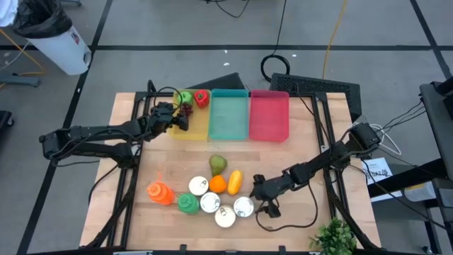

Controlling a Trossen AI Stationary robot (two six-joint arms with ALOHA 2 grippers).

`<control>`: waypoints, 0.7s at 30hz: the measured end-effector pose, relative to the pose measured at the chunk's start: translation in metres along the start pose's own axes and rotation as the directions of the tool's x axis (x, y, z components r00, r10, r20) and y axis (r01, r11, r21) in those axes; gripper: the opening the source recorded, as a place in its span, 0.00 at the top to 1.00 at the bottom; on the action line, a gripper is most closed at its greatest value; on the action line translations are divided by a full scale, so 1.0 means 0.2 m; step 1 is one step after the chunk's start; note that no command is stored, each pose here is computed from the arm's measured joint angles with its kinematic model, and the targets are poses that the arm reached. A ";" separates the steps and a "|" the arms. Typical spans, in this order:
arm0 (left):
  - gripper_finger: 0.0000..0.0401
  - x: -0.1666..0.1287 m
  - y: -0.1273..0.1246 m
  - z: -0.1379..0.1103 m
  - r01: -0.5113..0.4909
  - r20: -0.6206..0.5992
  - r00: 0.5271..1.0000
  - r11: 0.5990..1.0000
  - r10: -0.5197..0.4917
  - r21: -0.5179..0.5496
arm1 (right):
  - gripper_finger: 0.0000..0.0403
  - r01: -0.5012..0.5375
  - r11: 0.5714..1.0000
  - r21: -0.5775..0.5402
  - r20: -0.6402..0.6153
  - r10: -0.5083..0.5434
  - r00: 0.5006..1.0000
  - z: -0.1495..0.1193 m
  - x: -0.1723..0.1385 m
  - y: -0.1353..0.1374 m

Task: Pick & Place Food Item
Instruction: Put the right green tuna can into the red bin

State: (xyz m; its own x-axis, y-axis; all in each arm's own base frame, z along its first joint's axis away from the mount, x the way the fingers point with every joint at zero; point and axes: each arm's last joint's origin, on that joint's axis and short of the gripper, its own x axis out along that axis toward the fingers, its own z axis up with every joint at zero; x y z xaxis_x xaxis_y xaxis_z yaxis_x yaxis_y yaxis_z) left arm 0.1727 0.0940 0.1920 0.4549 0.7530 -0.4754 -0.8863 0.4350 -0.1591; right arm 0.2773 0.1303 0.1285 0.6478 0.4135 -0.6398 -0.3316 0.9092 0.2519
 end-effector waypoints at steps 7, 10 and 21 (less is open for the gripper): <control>0.43 0.00 0.00 0.00 0.008 -0.003 1.000 1.000 -0.008 -0.009 | 0.12 0.056 0.995 -0.085 0.039 -0.052 0.998 0.02 0.00 -0.03; 0.43 0.00 -0.01 -0.01 0.089 -0.046 0.995 0.996 -0.089 0.000 | 0.13 0.073 0.991 -0.109 0.055 -0.067 0.996 0.03 0.01 -0.05; 0.43 -0.14 -0.23 -0.10 0.577 -0.211 0.812 0.804 -0.544 0.143 | 0.16 0.082 0.985 -0.150 0.118 -0.065 0.991 0.03 0.06 -0.10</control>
State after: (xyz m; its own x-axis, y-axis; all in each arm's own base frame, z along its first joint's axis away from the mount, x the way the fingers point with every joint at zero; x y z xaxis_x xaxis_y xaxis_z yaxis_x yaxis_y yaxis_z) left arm 0.1984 0.0429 0.1961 0.8336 0.2705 -0.4816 -0.4381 0.8548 -0.2782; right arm 0.2958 0.1180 0.1191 0.7443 0.3567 -0.5646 -0.3762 0.9224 0.0869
